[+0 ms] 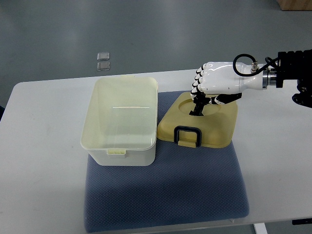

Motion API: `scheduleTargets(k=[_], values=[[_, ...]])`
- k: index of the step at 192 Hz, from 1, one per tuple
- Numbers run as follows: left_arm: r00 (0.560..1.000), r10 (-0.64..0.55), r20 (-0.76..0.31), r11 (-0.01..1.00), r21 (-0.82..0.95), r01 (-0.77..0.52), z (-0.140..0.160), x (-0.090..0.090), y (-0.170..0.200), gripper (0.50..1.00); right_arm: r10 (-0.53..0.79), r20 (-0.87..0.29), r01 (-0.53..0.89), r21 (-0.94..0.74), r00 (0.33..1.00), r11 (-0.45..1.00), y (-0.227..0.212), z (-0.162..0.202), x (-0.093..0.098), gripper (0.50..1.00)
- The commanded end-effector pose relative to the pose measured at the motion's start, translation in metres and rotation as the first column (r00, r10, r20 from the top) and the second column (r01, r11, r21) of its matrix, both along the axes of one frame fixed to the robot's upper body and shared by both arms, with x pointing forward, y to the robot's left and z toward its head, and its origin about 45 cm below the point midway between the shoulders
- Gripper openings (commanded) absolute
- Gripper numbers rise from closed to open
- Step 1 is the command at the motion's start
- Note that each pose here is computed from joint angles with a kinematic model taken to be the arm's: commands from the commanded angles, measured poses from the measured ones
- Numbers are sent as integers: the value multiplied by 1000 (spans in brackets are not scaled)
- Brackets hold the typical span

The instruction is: Open white storage box with right hand

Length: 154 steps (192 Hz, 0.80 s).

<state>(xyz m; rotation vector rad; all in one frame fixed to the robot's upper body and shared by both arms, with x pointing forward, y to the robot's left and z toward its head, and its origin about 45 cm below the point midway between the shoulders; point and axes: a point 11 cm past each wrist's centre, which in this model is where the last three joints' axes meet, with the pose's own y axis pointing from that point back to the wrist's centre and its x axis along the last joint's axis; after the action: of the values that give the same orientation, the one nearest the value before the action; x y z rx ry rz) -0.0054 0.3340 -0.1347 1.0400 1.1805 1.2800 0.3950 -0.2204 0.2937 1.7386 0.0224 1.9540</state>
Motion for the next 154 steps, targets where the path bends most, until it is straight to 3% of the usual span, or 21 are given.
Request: scheduleTargets(k=[1,23,35,46,71,108,131,154], values=[[1000,0,1,1000,0,0,0,0,0,1000,7,-7,-7,1,1000,1000,3,-5,-1,554],[1000,0,0,1000,0,0,0,0,0,1000,4,-12,-4,5,1000,1000,2,-12,-2,603],[1000,0,0,1000,0,0,0,0,0,1000,3,-8,-3,11,1000,1000,2,-14,-2,670],[1000,0,0,1000,0,0,0,0,0,1000,13,0,-13,32,1000,999,8,-14,-1,766],[1000,0,0,1000,0,0,0,0,0,1000,6,7,-6,50,1000,999,8,-15,0,862],[1000,0,1,1000,0,0,0,0,0,1000,-4,18,3,79,1000,997,11,-7,4,870],[1000,0,0,1000,0,0,0,0,0,1000,-59,41,53,143,997,988,10,12,19,860],[1000,0,0,1000,0,0,0,0,0,1000,-178,-69,190,265,982,945,5,21,35,862]])
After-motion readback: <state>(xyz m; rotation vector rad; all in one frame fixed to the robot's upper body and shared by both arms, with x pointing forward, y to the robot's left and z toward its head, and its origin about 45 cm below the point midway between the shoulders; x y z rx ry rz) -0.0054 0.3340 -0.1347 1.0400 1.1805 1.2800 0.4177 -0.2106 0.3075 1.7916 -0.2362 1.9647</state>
